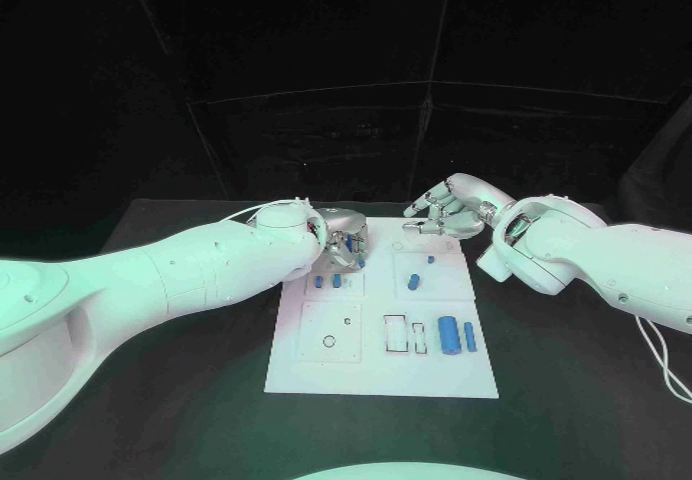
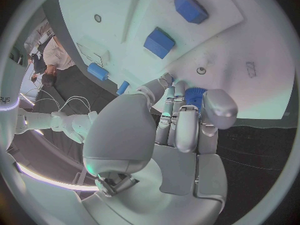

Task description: Assemble the parts on the task board

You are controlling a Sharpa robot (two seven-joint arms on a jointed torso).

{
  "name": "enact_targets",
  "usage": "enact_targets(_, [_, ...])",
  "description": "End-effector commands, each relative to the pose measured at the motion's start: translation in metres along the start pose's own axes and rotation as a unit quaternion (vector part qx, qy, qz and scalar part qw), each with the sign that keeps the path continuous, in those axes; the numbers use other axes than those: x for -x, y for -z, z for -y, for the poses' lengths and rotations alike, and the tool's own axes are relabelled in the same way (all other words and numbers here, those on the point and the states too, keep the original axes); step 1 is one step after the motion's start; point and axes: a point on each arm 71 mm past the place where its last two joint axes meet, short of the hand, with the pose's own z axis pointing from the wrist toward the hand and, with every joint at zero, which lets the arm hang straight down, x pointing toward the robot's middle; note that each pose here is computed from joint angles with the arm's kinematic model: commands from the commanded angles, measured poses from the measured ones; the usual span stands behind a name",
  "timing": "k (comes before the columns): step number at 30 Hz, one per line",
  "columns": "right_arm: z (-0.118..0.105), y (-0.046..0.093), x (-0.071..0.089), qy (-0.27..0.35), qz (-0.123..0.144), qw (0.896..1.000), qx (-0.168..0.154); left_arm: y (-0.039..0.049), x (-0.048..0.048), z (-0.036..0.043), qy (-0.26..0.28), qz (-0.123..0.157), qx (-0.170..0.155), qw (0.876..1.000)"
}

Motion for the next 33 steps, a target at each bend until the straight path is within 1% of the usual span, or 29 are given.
enact_targets(1, [-0.0019, -0.0003, 0.0003, 0.001, 0.001, 1.000, 0.005, -0.0003, -0.0046, 0.0013, -0.001, -0.006, -0.003, 1.000])
enact_targets(19, [-0.0020, -0.0005, 0.0002, 0.001, 0.000, 1.000, 0.005, -0.0005, -0.0060, 0.0045, 0.000, -0.013, -0.007, 1.000])
enact_targets(28, [-0.0021, -0.0006, 0.0001, 0.001, 0.000, 1.000, 0.005, -0.0005, -0.0076, 0.0059, 0.000, -0.023, -0.010, 1.000])
enact_targets(33, [-0.0023, -0.0007, -0.0001, 0.001, 0.000, 1.000, 0.005, -0.0007, -0.0077, 0.0051, 0.000, -0.024, -0.006, 1.000])
